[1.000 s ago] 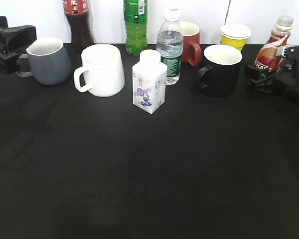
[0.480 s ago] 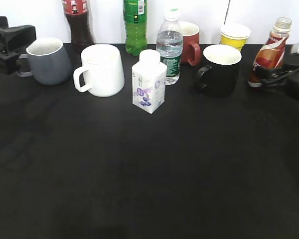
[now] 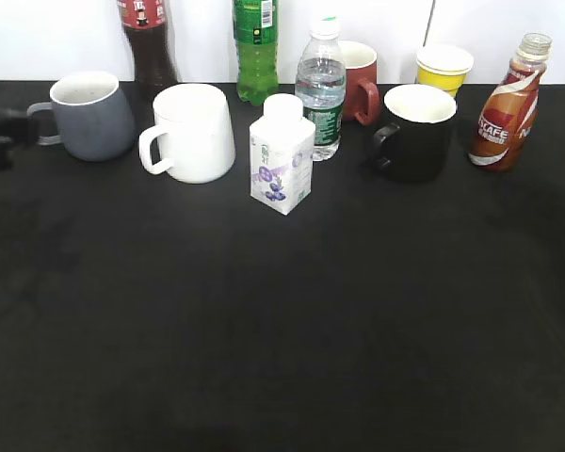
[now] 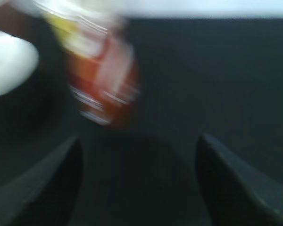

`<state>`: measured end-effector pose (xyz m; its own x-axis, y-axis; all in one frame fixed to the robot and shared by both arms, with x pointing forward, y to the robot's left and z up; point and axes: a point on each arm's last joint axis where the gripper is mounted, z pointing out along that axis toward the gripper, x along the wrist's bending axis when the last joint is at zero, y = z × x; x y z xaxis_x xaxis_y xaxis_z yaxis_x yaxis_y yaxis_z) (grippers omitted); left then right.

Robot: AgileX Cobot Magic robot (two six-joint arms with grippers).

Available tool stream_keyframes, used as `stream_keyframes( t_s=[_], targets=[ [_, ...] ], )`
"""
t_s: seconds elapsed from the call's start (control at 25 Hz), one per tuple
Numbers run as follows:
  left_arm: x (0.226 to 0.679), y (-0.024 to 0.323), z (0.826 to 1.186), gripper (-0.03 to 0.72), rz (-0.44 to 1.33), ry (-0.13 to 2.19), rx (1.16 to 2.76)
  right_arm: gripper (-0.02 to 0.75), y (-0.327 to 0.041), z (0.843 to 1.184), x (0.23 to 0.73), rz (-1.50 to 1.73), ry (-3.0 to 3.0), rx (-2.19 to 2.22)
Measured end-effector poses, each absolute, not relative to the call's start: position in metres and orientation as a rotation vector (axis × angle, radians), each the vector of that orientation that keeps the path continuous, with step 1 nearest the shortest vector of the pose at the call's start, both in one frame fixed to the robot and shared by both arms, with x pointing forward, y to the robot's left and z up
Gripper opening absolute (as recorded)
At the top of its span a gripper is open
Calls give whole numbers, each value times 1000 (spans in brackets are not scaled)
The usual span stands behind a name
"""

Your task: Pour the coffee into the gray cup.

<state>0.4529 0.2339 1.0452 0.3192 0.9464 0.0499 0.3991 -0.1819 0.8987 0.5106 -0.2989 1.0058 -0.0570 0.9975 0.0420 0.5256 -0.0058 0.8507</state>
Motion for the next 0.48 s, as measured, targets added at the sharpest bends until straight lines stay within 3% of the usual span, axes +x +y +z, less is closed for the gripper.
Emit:
stream_keyframes(
  t_s=[0.12,0.28,0.48],
  targets=[
    [441,231,1052,437,803,1193,1764,570,-269,1004,496,733,1766,1560],
    [430,240,1059,437,738,1360,1916,570,-208,1022,476,625,2048,1496],
    [407,246,1085,437,451,1666,2087,570,-192,1070,459,454,2444,1469]
  ],
)
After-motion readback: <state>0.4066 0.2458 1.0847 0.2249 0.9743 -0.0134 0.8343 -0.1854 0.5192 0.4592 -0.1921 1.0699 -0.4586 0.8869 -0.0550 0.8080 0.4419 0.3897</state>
